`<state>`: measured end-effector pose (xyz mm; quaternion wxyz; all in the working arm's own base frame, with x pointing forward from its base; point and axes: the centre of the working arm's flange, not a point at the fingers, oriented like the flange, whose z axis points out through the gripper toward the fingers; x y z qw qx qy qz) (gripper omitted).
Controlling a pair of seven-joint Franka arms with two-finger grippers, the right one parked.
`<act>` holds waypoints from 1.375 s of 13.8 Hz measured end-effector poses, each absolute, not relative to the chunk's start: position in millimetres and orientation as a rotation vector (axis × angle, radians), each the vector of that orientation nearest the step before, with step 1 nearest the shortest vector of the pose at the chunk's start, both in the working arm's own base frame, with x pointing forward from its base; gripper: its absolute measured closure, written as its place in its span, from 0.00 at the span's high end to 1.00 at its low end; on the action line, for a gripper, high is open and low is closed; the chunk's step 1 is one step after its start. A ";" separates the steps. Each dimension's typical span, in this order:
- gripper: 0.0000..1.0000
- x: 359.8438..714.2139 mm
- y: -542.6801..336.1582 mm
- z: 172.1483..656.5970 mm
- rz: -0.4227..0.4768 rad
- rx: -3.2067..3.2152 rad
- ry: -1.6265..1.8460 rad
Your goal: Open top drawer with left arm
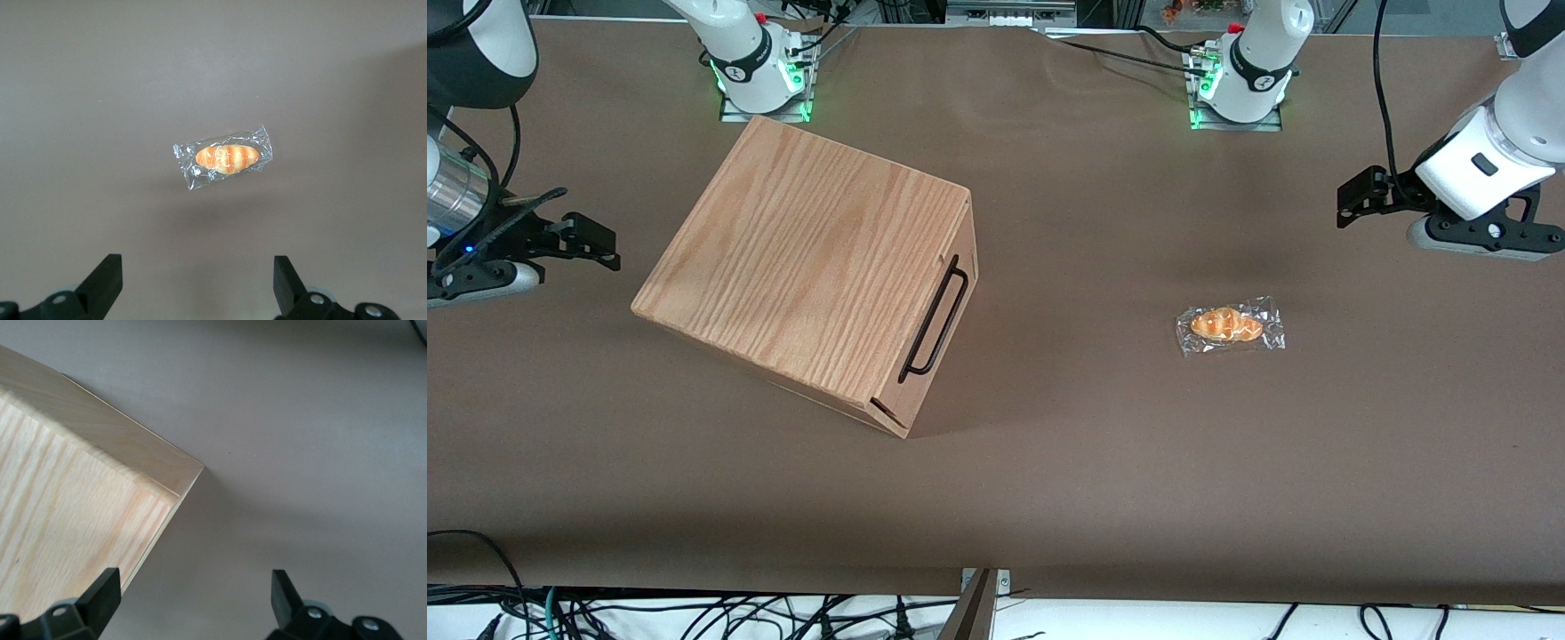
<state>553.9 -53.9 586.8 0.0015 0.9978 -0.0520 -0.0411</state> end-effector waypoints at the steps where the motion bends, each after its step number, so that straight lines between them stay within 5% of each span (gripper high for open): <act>1: 1.00 554.2 -53.7 586.5 -0.130 3.132 -0.163; 19: 1.00 554.1 -54.4 577.0 -0.200 3.129 -0.162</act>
